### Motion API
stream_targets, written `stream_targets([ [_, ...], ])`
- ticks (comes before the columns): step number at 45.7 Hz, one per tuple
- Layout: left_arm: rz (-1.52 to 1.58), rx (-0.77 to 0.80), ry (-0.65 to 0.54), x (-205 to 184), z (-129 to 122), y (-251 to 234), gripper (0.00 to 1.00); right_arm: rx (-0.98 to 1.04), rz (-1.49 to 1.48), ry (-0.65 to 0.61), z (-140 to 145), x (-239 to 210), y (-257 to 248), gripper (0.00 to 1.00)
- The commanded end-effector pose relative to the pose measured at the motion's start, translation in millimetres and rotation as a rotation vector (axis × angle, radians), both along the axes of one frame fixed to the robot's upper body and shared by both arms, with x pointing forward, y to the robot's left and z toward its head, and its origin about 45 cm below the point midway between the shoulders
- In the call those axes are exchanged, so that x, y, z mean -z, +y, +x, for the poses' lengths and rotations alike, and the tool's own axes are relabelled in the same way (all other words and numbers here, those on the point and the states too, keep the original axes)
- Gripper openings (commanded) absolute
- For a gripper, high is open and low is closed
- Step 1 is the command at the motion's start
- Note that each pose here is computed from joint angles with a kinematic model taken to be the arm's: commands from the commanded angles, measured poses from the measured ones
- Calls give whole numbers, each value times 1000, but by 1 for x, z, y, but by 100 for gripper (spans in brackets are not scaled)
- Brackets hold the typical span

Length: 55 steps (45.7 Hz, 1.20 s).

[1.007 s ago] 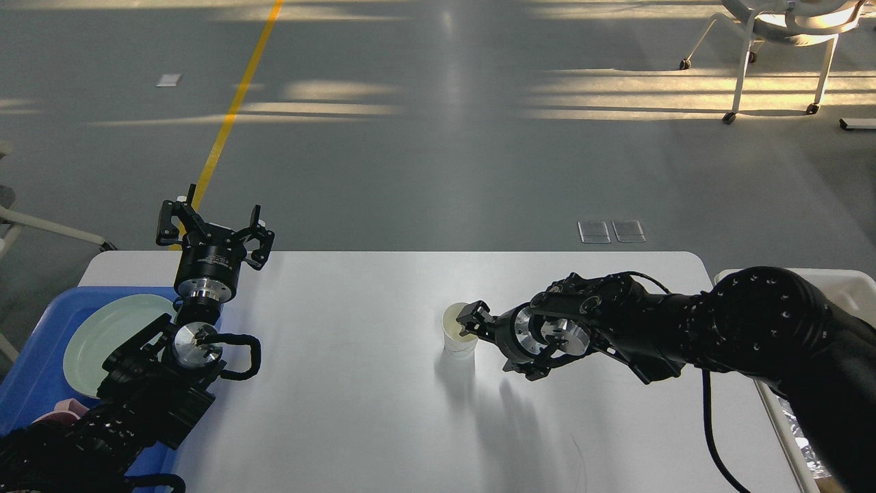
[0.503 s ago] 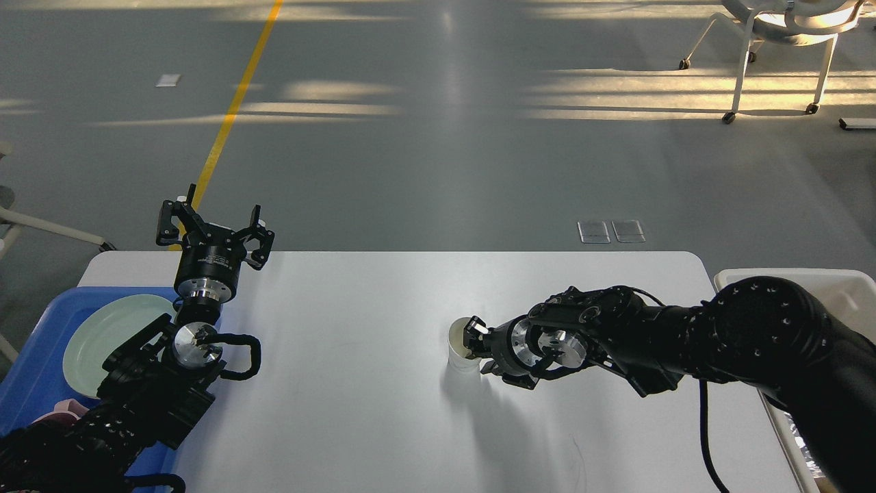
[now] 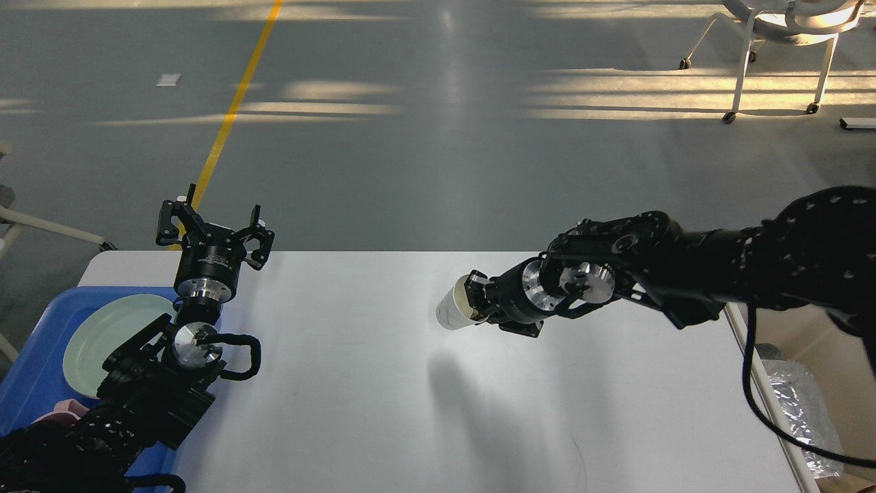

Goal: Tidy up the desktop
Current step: 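Lift the white paper cup high with the right gripper, then lower the white paper cup into the white bin and release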

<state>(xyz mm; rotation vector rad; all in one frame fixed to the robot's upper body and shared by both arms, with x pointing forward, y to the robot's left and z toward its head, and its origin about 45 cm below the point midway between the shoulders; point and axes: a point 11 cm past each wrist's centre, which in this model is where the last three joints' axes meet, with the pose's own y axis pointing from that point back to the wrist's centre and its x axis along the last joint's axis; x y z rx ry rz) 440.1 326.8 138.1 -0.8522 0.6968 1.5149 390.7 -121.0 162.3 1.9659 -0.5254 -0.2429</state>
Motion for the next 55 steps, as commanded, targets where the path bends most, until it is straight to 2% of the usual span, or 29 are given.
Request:
stream_targets([
  [1, 0, 0, 0, 0, 0, 0, 100, -139, 72, 48, 5, -74, -12, 0],
  [12, 0, 0, 0, 0, 0, 0, 100, -403, 203, 23, -7, -237, -31, 0],
  [22, 0, 0, 0, 0, 0, 0, 100, -427, 229, -281, -15, -368, -39, 0],
  [28, 0, 0, 0, 0, 0, 0, 100, -436, 256, -388, -27, -411, -43, 0],
  [32, 1, 1, 0, 0, 0, 0, 100, -429, 243, -389, -27, -410, -48, 0],
  [36, 1, 1, 0, 0, 0, 0, 100, -401, 171, -359, -16, -389, -65, 0],
  [47, 1, 1, 0, 0, 0, 0, 100, -232, -44, -164, 24, -267, -162, 0],
  [55, 1, 1, 0, 0, 0, 0, 100, -89, -177, -38, 31, -185, -238, 0],
])
